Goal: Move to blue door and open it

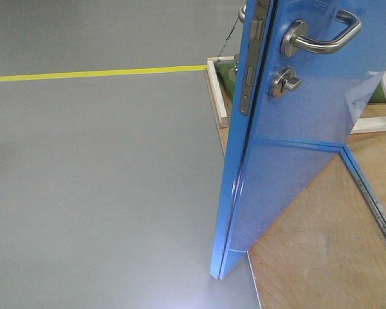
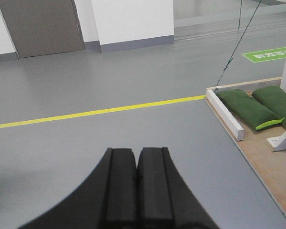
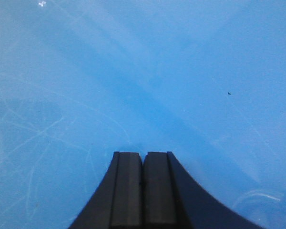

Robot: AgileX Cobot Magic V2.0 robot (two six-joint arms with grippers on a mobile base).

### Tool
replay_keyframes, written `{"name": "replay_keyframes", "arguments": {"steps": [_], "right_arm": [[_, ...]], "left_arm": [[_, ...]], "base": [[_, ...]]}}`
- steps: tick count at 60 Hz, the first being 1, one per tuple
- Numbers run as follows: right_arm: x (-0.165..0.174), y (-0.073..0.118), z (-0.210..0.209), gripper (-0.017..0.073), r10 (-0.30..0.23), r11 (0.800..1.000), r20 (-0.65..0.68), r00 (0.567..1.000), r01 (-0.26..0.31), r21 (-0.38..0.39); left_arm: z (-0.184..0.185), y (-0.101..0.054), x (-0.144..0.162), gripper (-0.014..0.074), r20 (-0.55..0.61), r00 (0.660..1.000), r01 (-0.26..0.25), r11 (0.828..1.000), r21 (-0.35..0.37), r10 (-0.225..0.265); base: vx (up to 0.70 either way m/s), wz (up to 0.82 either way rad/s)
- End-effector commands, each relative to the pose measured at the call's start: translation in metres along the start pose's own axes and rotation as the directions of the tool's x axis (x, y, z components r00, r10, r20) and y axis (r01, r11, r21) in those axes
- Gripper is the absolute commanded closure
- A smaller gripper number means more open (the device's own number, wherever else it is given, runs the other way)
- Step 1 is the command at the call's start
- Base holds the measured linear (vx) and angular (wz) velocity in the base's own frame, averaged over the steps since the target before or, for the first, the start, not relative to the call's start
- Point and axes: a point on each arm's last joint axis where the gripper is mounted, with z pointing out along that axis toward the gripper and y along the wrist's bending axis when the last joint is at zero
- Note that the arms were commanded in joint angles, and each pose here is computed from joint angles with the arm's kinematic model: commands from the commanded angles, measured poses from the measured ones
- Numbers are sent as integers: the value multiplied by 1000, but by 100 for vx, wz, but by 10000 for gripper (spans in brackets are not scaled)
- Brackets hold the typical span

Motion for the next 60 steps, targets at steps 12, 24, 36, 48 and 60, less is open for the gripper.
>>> {"name": "replay_keyframes", "arguments": {"steps": [12, 24, 36, 48, 60], "right_arm": [[-17, 16, -10, 557, -16, 999, 93, 996, 21, -49], [-17, 16, -9, 557, -16, 999, 91, 996, 20, -47], [-17, 16, -9, 557, -16, 999, 91, 996, 20, -47], [-17, 16, -9, 557, -16, 999, 91, 996, 20, -47], [-17, 16, -9, 557, -16, 999, 91, 996, 20, -47]], "left_arm": [[0, 0, -6, 524, 86, 996, 9, 1000, 4, -9], [0, 0, -6, 524, 86, 996, 9, 1000, 4, -9], [0, 0, -6, 524, 86, 996, 9, 1000, 4, -9], [0, 0, -6, 524, 86, 996, 9, 1000, 4, -9], [0, 0, -6, 524, 86, 996, 9, 1000, 4, -9]], "base": [[0, 0], [0, 0], [0, 0], [0, 0], [0, 0]]}}
